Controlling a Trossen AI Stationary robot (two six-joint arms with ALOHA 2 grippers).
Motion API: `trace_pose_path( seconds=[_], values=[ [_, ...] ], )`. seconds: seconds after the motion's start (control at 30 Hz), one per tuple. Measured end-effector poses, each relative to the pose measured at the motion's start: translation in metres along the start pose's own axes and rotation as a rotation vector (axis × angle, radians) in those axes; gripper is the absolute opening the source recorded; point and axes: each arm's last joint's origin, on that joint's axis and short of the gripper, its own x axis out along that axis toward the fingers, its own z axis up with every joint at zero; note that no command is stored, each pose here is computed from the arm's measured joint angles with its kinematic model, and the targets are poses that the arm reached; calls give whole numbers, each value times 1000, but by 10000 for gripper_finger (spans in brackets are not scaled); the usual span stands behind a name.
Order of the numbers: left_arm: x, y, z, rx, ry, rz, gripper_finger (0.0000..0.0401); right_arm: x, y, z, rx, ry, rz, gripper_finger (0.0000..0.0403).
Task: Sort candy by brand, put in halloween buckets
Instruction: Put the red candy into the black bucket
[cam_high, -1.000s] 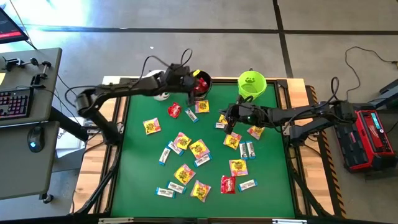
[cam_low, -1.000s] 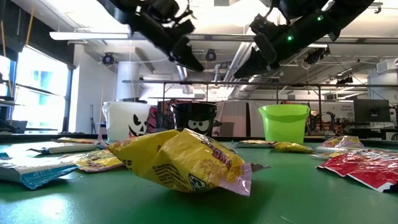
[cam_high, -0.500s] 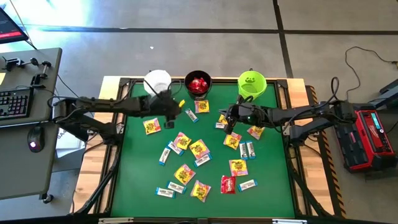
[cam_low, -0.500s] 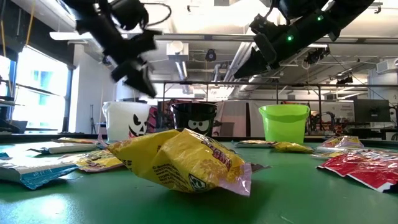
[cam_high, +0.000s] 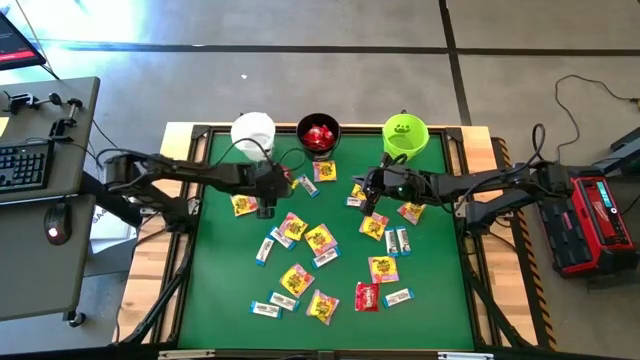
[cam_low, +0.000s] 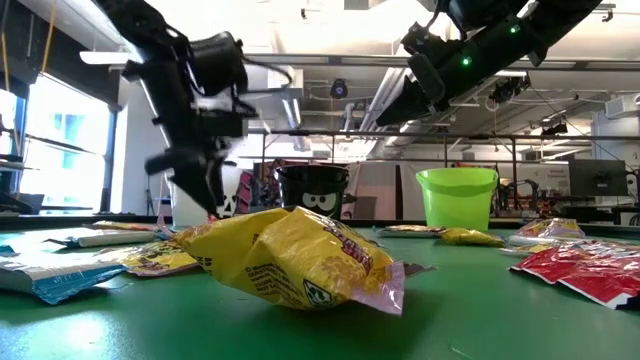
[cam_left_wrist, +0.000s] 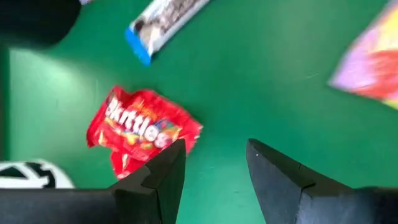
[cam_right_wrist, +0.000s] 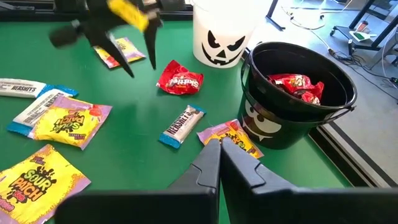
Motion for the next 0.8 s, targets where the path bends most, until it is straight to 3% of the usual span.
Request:
trace_pose_path(
  seconds=[0.17, 0.5, 0.63, 0.8],
  values=[
    [18, 0, 2, -10, 44, 101, 163, 0, 0, 0, 0, 0, 0, 1],
    [33, -2, 3, -29, 58, 87, 152, 0, 0, 0, 0, 1, 0, 1],
    [36, 1, 2, -38, 66, 93, 113, 0, 0, 0, -1, 1, 0, 1],
    [37, 2, 1, -35, 65, 95, 28, 0, 0, 0, 0, 1, -1, 0]
  ],
)
